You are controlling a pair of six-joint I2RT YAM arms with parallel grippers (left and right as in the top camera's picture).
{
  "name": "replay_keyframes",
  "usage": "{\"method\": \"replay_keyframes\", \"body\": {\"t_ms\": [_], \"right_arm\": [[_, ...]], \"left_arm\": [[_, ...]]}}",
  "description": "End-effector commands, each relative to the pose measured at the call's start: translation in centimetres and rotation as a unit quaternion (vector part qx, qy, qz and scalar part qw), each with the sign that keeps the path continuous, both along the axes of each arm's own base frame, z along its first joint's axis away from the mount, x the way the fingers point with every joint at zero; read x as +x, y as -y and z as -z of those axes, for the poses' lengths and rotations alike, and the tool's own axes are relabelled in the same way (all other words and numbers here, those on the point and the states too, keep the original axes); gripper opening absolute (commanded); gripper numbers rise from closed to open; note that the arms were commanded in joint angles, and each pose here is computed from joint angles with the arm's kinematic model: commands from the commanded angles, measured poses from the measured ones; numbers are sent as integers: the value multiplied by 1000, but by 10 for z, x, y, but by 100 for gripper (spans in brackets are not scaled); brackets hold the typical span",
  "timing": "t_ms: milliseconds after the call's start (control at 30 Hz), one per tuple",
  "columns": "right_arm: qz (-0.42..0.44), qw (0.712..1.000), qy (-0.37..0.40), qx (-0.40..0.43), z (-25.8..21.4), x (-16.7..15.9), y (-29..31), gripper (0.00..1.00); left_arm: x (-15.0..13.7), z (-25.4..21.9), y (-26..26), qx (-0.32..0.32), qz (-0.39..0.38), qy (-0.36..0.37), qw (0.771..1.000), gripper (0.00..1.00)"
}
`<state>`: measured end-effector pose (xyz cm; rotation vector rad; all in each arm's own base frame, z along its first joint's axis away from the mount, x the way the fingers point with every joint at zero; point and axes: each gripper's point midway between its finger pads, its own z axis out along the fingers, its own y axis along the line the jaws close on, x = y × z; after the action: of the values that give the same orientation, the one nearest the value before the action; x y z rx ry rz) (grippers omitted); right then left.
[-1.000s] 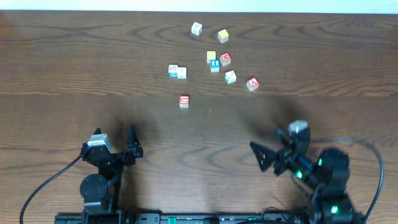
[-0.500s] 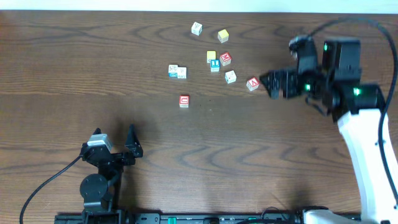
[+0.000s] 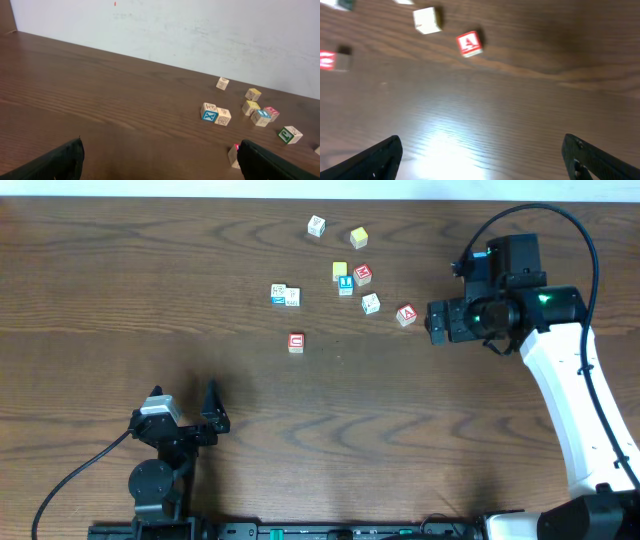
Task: Lift 4 blocks
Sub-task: 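Reach the right gripper forward over the red A block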
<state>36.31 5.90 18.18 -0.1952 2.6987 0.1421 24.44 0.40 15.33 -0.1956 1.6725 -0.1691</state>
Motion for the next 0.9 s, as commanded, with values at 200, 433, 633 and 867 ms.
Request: {"method": "replay_keyframes", "body": {"t_ms": [200, 433, 633, 867], "right_arm": [[1, 1000, 18, 19, -11, 4, -12, 99], [-11, 999, 46, 14, -14, 18, -14, 99], [-11, 1000, 7, -29, 32, 36, -11, 99], [-112, 992, -40, -48, 92, 45, -41, 99]], "left_arm": [[0, 16, 1, 2, 4, -22, 1000, 98], [0, 16, 1, 2, 4, -22, 1000, 98], [0, 16, 1, 2, 4, -22, 1000, 98], [0, 16, 1, 2, 4, -22, 1000, 98]]}}
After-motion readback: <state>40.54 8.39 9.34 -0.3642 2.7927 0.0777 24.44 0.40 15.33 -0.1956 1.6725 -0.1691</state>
